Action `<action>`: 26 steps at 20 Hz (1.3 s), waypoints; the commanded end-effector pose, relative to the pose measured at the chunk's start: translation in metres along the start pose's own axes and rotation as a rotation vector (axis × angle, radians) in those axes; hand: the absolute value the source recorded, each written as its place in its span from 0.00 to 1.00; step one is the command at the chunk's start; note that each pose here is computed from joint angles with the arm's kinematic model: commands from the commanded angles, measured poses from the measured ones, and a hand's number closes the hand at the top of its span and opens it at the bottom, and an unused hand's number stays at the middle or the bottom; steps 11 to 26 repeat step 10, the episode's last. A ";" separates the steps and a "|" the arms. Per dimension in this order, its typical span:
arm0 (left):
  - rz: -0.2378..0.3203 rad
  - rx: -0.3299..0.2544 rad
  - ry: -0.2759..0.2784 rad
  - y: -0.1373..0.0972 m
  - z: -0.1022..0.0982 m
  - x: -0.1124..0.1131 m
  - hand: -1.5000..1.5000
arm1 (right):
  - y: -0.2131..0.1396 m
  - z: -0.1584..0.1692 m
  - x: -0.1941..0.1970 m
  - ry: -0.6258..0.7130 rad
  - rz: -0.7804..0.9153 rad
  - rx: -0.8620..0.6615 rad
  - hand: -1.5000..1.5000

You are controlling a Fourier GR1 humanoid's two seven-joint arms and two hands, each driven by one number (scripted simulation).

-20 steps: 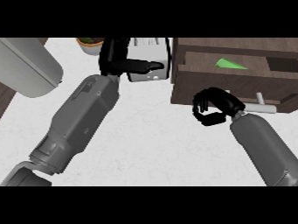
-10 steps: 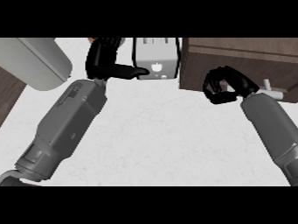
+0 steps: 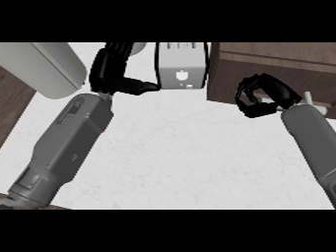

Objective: Pick up the cup, place it into the drawer and close the drawer

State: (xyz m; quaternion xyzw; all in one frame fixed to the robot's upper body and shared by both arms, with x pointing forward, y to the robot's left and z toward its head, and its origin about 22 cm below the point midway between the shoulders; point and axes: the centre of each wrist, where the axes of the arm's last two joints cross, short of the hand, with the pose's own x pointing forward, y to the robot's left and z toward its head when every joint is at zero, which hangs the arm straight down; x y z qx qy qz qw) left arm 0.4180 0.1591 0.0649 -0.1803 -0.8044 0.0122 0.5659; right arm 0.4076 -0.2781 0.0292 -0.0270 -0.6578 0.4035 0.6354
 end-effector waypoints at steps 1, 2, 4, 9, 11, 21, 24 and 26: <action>0.001 -0.017 -0.003 0.007 0.005 0.000 0.00 | -0.084 -0.002 0.049 0.007 0.116 -0.246 1.00; 0.019 -0.016 0.008 0.005 0.006 -0.001 0.00 | -0.086 -0.001 0.051 -0.008 0.114 -0.251 1.00; 0.023 -0.024 0.007 0.006 0.007 -0.002 0.00 | -0.090 0.003 0.050 -0.014 0.093 -0.239 1.00; 0.032 -0.026 0.000 0.006 0.006 0.002 0.00 | -0.097 0.010 0.050 -0.018 0.079 -0.231 1.00; 0.034 -0.023 0.000 0.012 0.010 0.000 0.00 | -0.096 0.011 0.049 -0.014 0.084 -0.228 1.00; 0.034 -0.023 0.000 0.012 0.010 0.000 0.00 | -0.096 0.011 0.049 -0.014 0.084 -0.228 1.00; 0.034 -0.023 0.000 0.012 0.010 0.000 0.00 | -0.096 0.011 0.049 -0.014 0.084 -0.228 1.00; 0.034 -0.023 0.000 0.012 0.010 0.000 0.00 | -0.096 0.011 0.049 -0.014 0.084 -0.228 1.00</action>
